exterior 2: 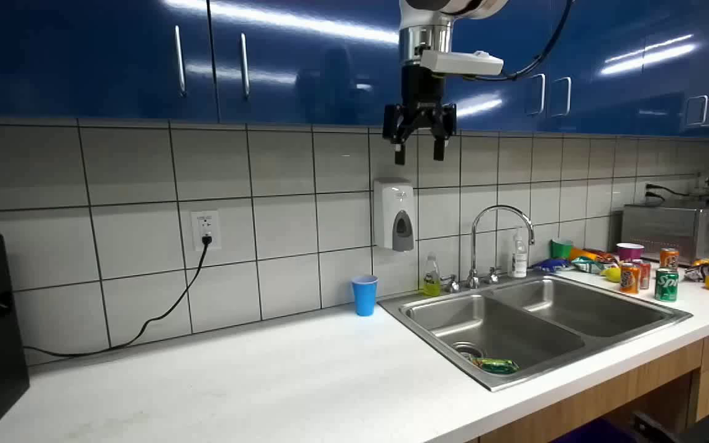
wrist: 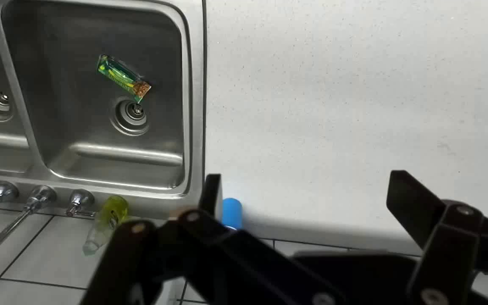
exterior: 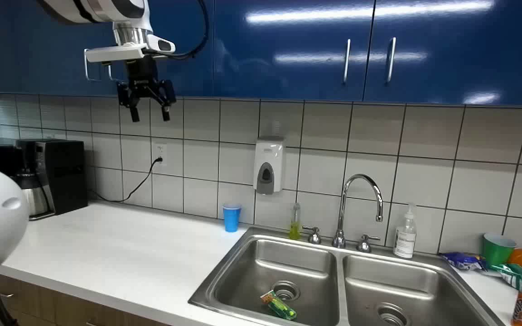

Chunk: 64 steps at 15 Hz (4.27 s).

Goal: Put the green object on the counter to the left

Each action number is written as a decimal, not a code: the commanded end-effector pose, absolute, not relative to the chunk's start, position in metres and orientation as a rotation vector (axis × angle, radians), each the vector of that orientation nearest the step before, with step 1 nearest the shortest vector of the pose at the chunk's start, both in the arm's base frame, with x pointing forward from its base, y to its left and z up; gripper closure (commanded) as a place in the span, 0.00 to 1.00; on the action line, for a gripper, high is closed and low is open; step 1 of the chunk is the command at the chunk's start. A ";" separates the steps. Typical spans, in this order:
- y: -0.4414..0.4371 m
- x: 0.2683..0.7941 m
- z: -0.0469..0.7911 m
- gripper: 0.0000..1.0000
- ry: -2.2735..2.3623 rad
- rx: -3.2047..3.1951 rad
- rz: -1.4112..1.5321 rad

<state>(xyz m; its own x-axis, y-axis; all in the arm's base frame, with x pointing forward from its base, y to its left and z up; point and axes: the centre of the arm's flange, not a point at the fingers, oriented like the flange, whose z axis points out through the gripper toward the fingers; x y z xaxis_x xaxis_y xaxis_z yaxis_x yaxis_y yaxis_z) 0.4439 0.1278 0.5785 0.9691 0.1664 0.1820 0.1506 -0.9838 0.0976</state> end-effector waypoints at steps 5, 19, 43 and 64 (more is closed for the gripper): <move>0.128 0.444 0.578 0.00 0.245 3.035 0.290; 0.115 0.450 0.575 0.00 0.237 3.026 0.282; -0.028 0.399 0.578 0.00 -0.118 3.009 0.110; -0.070 0.438 0.437 0.00 0.181 3.041 -0.071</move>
